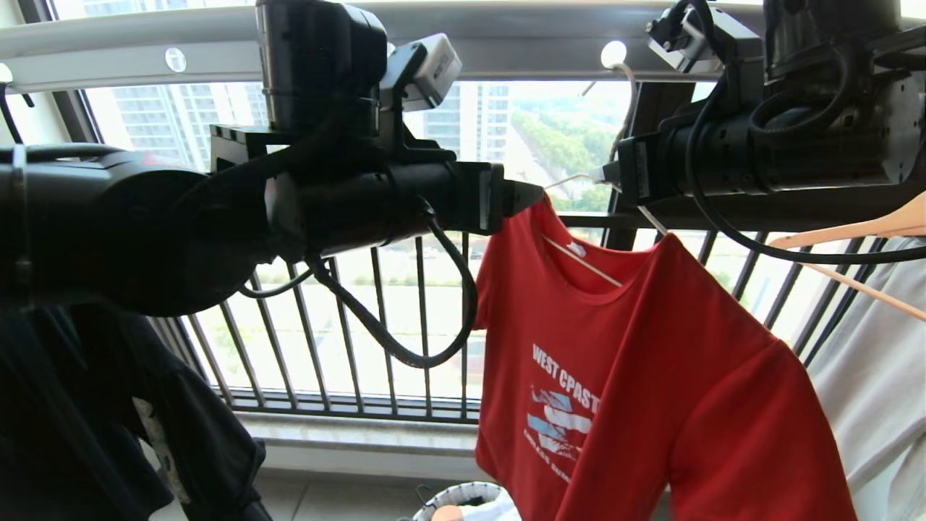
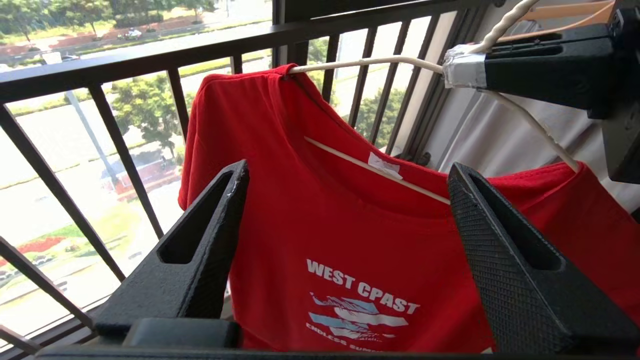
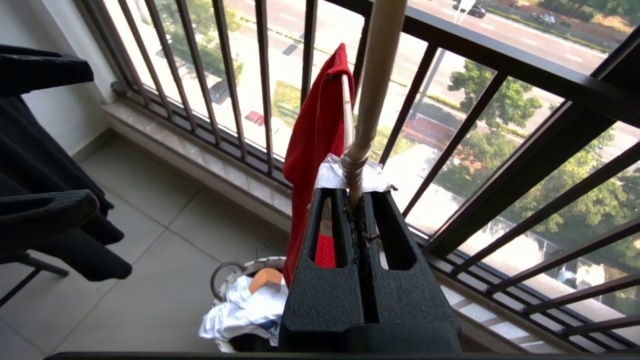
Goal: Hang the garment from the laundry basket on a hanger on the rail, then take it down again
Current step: Take the clothes off the clothes rack
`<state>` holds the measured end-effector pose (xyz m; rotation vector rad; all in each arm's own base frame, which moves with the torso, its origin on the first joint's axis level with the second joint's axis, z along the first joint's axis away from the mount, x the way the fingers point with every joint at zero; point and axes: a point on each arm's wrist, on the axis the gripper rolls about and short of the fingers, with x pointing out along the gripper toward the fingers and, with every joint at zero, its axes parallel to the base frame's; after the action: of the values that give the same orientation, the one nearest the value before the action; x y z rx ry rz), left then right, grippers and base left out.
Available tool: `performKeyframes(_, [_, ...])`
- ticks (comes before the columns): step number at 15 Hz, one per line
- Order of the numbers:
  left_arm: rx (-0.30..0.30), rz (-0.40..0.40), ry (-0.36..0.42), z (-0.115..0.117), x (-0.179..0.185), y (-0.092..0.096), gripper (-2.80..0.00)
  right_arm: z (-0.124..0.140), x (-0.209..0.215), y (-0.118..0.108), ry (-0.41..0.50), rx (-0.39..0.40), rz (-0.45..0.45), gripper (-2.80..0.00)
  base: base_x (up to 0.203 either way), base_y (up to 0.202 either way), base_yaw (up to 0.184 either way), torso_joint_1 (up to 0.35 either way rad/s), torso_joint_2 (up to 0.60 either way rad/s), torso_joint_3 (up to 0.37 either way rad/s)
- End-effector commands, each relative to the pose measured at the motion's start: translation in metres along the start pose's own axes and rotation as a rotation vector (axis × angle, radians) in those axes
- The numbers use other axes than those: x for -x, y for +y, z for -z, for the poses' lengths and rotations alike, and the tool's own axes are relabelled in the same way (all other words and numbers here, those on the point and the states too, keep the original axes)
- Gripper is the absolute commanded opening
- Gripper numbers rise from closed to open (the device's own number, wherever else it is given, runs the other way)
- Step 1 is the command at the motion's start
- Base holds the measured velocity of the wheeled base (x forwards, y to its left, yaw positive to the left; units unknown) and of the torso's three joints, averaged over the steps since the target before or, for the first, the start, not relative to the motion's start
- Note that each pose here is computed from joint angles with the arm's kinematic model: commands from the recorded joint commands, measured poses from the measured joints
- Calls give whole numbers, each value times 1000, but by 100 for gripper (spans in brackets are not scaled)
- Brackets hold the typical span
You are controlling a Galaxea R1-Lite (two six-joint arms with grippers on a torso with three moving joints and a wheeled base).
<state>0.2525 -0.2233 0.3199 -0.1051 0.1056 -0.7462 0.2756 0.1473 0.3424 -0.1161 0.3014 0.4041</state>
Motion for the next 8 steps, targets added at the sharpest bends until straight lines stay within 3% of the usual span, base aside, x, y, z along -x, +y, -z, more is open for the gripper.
performKeyframes(1, [0,8,-44,-13,17,-3,0,3,0,0,14,2,4,-280,0,0,0,0,0,0])
performKeyframes(2, [0,10,-49,-15,19,-4,0,3,0,-1,13,2,5,0,0,0,0,0,0,0])
performKeyframes(8, [0,9,-52,-16,20,-3,0,7,22,-4,10,-8,7,0,0,0,0,0,0,0])
